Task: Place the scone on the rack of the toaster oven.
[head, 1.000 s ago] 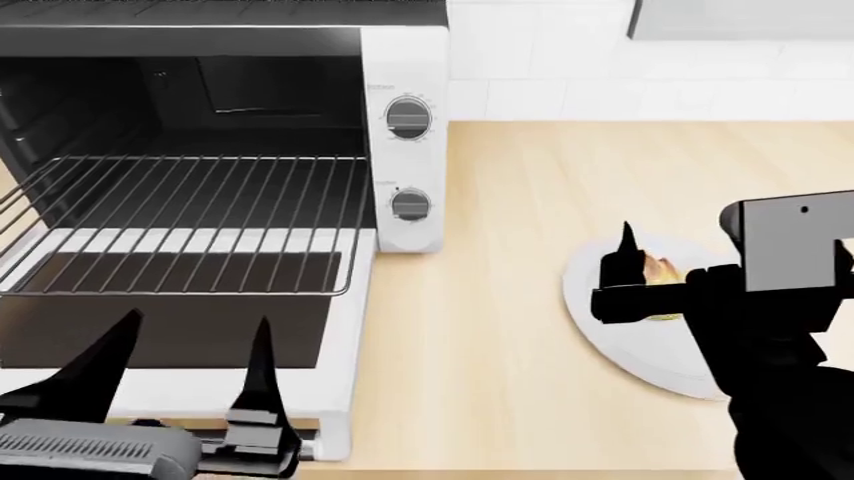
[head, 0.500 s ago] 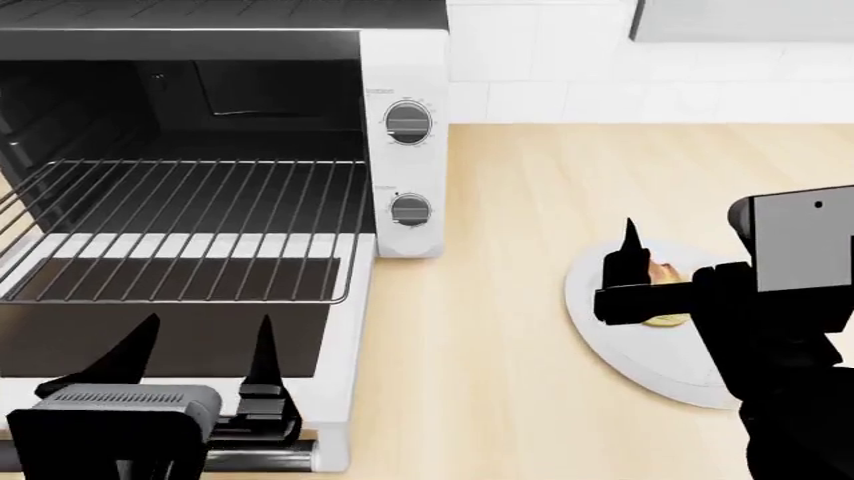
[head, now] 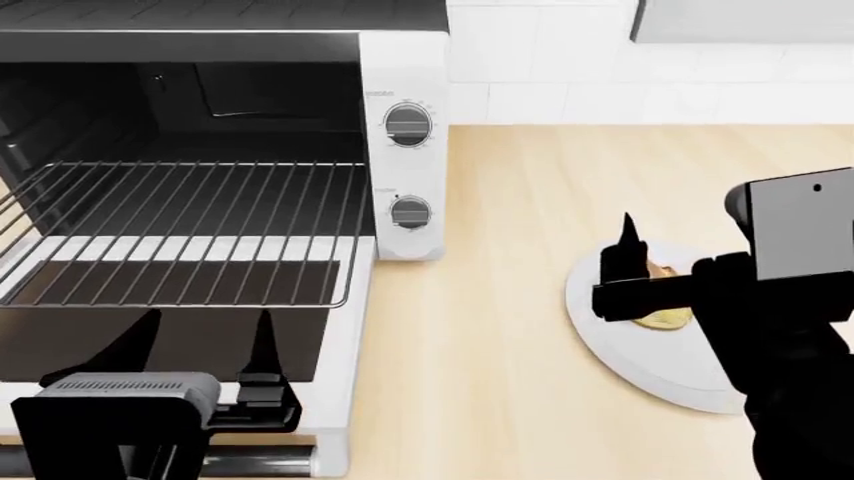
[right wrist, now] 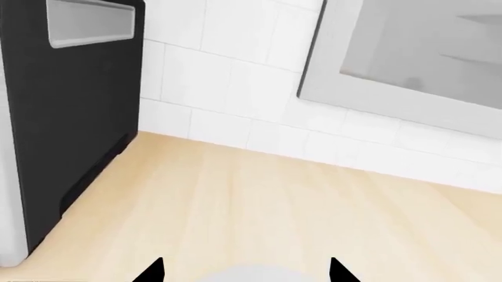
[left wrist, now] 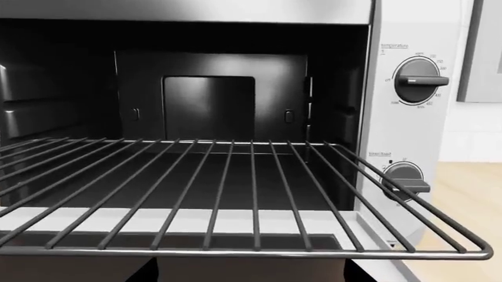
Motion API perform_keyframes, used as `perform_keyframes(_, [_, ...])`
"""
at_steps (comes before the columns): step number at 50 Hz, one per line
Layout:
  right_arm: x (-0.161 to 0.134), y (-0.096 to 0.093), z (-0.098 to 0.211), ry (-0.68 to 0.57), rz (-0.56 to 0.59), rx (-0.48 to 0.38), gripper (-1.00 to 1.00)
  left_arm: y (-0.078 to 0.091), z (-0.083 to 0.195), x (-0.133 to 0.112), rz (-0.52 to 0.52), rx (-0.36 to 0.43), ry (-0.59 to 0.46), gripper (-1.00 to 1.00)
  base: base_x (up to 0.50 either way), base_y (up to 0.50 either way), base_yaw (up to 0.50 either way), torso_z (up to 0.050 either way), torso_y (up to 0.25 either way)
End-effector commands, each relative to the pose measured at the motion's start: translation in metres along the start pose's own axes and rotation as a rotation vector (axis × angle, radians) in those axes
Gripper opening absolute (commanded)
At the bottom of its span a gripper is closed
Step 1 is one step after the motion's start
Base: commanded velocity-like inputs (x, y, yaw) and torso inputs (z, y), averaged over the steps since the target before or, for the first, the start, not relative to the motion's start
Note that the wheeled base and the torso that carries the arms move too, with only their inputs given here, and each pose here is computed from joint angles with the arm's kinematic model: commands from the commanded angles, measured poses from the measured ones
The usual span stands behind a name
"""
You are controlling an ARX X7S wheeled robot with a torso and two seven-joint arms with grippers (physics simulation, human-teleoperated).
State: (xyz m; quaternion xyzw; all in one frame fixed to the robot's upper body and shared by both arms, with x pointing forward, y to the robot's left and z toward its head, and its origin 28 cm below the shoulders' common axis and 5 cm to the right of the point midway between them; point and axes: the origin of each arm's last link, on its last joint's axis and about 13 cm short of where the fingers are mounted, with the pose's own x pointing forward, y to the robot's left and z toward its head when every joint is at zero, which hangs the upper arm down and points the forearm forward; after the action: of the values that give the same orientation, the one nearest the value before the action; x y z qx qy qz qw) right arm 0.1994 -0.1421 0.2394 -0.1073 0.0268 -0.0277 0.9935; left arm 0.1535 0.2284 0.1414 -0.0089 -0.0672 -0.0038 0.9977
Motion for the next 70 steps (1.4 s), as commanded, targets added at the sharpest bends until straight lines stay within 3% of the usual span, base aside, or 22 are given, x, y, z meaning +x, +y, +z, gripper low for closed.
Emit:
perform_keyframes(1, [-0.001, -0.001, 0.007, 0.005, 0.019, -0.005, 1.0, 0.0, -0.005, -0.004, 0.005, 0.007, 0.033, 1.0, 0.0, 0.0, 0.0, 0.0, 0.0])
perform_keyframes(10, [0.008, -0.003, -0.004, 0.127, 0.151, 0.051, 1.0, 0.001, -0.005, -0.004, 0.008, 0.006, 0.034, 1.0, 0.0, 0.0, 0.0, 0.0, 0.0])
perform_keyframes(23, [0.017, -0.001, -0.02, 0.321, 0.309, 0.058, 1.0, 0.002, -0.007, -0.005, 0.013, 0.005, 0.039, 1.0, 0.0, 0.0, 0.0, 0.0, 0.0])
perform_keyframes(37, [0.02, 0.0, -0.02, 0.409, 0.347, 0.072, 1.0, 0.003, -0.011, -0.003, 0.018, 0.006, 0.047, 1.0, 0.0, 0.0, 0.0, 0.0, 0.0])
perform_keyframes(53, [0.017, -0.015, 0.0, 0.302, 0.251, 0.096, 1.0, 0.003, -0.012, -0.003, 0.019, 0.008, 0.051, 1.0, 0.0, 0.0, 0.0, 0.0, 0.0])
perform_keyframes(63, [0.01, -0.019, 0.028, 0.158, 0.192, 0.081, 1.0, 0.002, -0.012, -0.003, 0.011, 0.011, 0.054, 1.0, 0.0, 0.0, 0.0, 0.0, 0.0])
perform_keyframes(70, [0.017, -0.024, 0.024, 0.167, 0.172, 0.111, 1.0, 0.001, -0.012, -0.003, 0.01, 0.011, 0.055, 1.0, 0.0, 0.0, 0.0, 0.0, 0.0])
